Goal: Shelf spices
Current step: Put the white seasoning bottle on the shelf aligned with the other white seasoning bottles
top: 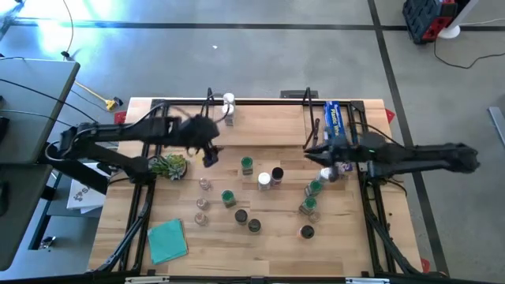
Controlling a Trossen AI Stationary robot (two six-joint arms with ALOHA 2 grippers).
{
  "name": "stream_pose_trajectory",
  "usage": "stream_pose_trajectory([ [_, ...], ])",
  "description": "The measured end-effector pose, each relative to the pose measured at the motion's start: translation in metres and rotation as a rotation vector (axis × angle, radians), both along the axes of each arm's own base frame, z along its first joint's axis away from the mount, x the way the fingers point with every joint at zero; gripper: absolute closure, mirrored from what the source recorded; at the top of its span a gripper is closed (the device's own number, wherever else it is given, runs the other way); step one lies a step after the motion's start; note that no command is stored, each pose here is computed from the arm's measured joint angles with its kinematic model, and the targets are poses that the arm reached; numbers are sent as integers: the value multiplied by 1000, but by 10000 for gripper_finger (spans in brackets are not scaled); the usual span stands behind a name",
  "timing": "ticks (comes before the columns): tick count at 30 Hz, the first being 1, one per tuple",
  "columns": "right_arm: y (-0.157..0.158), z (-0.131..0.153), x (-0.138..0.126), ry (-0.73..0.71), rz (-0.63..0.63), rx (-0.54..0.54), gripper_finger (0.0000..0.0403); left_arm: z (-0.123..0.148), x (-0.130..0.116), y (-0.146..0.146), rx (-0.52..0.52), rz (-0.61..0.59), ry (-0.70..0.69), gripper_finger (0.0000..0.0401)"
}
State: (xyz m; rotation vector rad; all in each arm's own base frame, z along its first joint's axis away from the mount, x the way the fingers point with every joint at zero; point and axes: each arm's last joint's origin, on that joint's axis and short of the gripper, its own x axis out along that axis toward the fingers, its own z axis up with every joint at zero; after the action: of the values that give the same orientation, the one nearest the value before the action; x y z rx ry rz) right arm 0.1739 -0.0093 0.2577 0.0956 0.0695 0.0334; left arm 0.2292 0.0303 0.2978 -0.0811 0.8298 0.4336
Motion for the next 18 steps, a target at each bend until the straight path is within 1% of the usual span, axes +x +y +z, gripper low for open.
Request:
stream_pose_trajectory([
  [4,-2,25,46,183,40,-28,313,-11,-12,-20,33,35,-19,117],
  [7,-4,38,79,374,78,-41,279,-18,-17,-29,58,35,-13,117],
  [10,-6,48,112,557,97,-25,239,-24,-18,-36,85,34,1,117],
  [12,-7,50,133,680,104,-4,213,-27,-19,-39,99,30,7,117],
  [14,-9,46,152,827,115,16,190,-30,-20,-42,100,36,8,117],
  [16,-7,40,172,946,127,29,176,-34,-21,-45,95,39,16,117],
  [18,-3,33,189,1057,143,26,169,-36,-22,-49,85,33,17,117],
])
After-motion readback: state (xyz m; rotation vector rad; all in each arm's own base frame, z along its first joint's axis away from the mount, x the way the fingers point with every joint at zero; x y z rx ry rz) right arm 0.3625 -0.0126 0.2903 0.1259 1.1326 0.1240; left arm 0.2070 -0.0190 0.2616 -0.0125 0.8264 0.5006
